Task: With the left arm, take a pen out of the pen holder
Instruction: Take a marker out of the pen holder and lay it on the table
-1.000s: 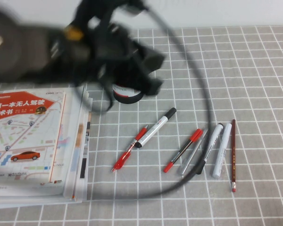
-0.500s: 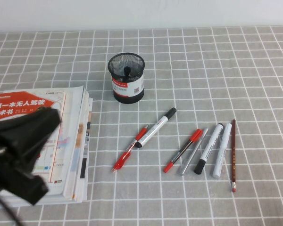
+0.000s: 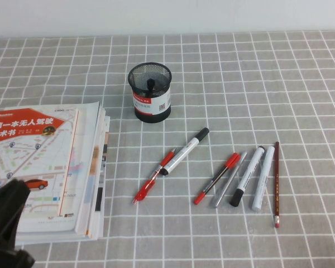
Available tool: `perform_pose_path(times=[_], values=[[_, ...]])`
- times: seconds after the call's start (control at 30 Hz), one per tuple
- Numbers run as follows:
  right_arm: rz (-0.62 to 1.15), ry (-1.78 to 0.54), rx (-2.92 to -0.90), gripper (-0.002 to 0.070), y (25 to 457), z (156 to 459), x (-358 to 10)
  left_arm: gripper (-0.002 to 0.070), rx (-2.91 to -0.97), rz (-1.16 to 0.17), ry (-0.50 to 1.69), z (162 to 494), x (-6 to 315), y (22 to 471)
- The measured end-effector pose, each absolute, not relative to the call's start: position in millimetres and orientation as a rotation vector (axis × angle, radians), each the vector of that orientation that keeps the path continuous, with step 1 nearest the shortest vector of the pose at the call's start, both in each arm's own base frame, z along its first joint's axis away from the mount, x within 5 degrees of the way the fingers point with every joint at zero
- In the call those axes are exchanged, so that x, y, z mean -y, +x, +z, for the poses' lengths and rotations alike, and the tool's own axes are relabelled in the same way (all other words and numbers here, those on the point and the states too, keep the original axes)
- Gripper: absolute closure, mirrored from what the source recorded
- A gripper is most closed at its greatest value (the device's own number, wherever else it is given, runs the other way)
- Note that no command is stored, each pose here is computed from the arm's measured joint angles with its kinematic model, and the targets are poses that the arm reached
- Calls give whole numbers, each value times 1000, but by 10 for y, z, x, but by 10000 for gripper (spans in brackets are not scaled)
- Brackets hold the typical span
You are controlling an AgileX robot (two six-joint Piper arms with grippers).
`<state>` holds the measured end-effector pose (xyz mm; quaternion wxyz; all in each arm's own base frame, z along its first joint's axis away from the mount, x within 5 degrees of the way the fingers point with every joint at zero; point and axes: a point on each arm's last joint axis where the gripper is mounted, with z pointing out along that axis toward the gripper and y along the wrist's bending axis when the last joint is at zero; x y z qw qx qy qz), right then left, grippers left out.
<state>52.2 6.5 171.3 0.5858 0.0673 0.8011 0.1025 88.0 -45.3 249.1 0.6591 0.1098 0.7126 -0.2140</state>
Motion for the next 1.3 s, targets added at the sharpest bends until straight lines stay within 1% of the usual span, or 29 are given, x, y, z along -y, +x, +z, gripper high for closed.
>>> perform_pose_path(times=[0.03, 0.13, 0.3, 0.4, 0.53, 0.63, 0.77, 0.83, 0.97, 1.3], values=[[239, 157, -1868, 689, 522, 1713, -65, 675, -1634, -485, 221, 2396, 421, 858], [239, 157, -1868, 689, 522, 1713, -65, 675, -1654, -481, 164, 2249, 351, 803], [239, 157, -1868, 689, 522, 1713, -65, 675, -1633, -392, 204, 2144, 279, 708], [239, 157, -1868, 689, 522, 1713, -65, 675, -1648, -364, 137, 2036, 221, 661], [239, 157, -1868, 689, 522, 1713, -65, 675, -1703, -336, -27, 1913, 134, 619], [239, 157, -1868, 689, 522, 1713, -65, 675, -1753, -241, -48, 1846, 85, 583], [239, 157, -1868, 689, 522, 1713, -65, 675, -1831, -61, 74, 1762, 53, 550], [239, 157, -1868, 689, 522, 1713, -65, 675, -1856, -25, 112, 1738, 51, 543], [239, 157, -1868, 689, 522, 1713, -65, 675, -1861, -10, 143, 1731, 56, 538], [239, 157, -1868, 689, 522, 1713, -65, 675, -1865, -53, 103, 1729, 64, 535]])
